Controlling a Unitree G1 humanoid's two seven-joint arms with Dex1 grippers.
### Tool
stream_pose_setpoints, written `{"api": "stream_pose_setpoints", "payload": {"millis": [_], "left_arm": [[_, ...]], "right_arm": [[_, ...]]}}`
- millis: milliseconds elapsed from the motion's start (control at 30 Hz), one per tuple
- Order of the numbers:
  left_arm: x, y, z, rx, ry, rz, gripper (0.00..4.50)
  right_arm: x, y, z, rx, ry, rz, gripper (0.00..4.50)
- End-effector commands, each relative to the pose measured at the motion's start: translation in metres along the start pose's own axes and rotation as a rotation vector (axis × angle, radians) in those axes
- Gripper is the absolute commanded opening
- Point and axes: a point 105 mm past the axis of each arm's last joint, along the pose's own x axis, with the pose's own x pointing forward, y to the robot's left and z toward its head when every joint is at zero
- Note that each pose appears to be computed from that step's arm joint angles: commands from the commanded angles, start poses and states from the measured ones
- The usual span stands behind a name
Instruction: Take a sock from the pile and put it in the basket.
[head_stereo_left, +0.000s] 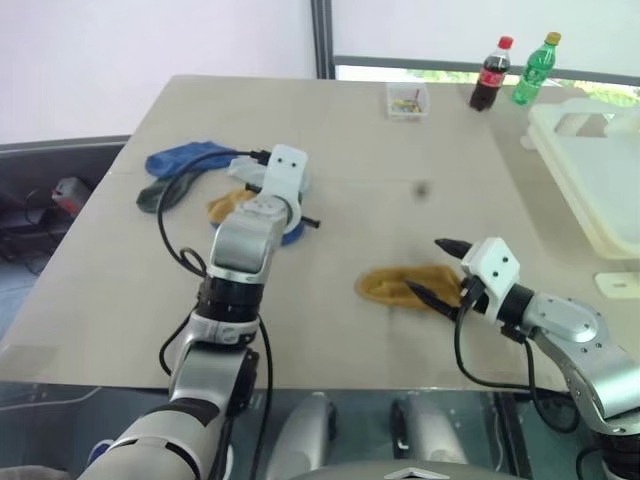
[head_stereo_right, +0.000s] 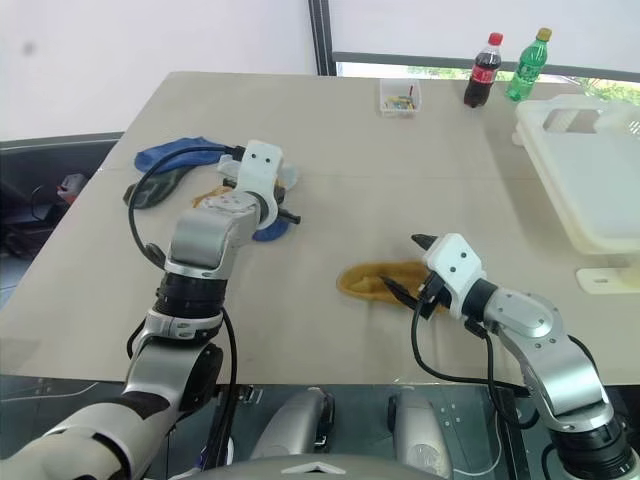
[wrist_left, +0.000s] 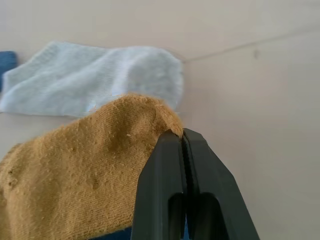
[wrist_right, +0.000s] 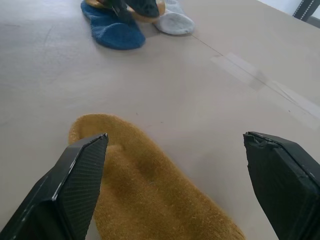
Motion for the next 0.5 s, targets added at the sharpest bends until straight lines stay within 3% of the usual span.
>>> {"api": "stream_pose_setpoints", "payload": {"millis": [33, 267, 500], "left_arm": [[-0.002, 0.033, 0.011, 0.033, -0.05, 0.154, 0.06], [-0.001, 0.008, 0.014, 0.177, -0.106, 0.067, 0.06], [0.001, 0.037, -0.02, 0.155, -0.024, 0.203, 0.06]], "right_arm": [[-0.003, -0.001, 0.013, -0.041, -0.043, -0.014, 4.5], [-0.004, 0.0, 0.013, -0.04, -0.041, -0.017, 4.5], [-0.004, 0.003, 0.011, -0.035, -0.037, -0.015, 4.5]]}}
